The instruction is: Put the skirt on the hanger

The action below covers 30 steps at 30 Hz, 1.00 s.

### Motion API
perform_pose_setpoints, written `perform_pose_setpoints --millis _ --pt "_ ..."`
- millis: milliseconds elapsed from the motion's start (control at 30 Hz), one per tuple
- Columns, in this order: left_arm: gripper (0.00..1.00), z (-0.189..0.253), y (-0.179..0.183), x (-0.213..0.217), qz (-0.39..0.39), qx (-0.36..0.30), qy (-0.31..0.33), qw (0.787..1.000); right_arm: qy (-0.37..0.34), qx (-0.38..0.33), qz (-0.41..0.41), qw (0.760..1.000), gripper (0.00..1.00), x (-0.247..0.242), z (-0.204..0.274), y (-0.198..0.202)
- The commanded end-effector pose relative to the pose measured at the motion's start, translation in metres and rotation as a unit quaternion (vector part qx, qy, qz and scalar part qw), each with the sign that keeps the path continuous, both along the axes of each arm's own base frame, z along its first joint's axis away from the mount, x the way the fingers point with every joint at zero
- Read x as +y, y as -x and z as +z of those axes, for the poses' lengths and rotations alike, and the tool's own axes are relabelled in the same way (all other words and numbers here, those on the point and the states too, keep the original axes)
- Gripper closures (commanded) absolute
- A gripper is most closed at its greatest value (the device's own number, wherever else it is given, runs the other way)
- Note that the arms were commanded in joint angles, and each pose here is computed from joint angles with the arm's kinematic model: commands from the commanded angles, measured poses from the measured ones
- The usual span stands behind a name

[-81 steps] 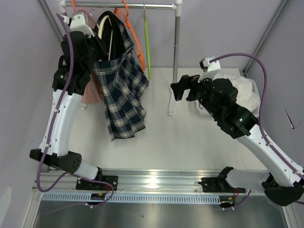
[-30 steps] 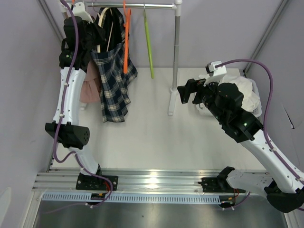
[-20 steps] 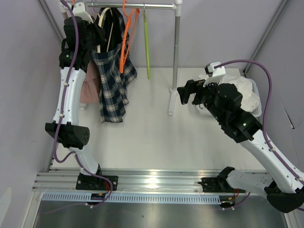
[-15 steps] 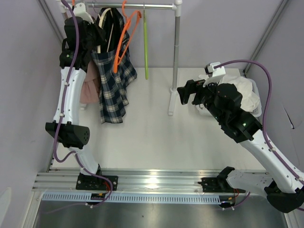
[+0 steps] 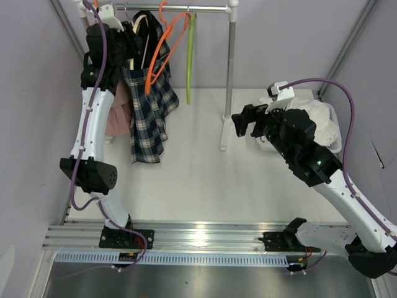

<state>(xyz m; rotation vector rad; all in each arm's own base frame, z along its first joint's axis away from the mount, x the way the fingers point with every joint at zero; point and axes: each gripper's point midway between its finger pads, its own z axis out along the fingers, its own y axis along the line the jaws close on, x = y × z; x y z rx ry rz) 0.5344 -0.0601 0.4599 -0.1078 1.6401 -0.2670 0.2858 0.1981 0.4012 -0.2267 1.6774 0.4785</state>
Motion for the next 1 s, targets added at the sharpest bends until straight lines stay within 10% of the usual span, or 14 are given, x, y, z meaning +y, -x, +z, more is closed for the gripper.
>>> perform_pose_setpoints --millis 0,967 --pt "0.48 0.059 0.025 0.008 0.003 -0.090 -0.009 0.996 -0.011 -0.012 -0.010 1.000 0.05 -0.005 0.008 0.000" --pt "0.35 0.110 0.206 -0.060 -0.166 -0.160 0.028 0.973 0.029 0.120 -0.105 0.987 0.05 -0.046 -0.054 -0.028"
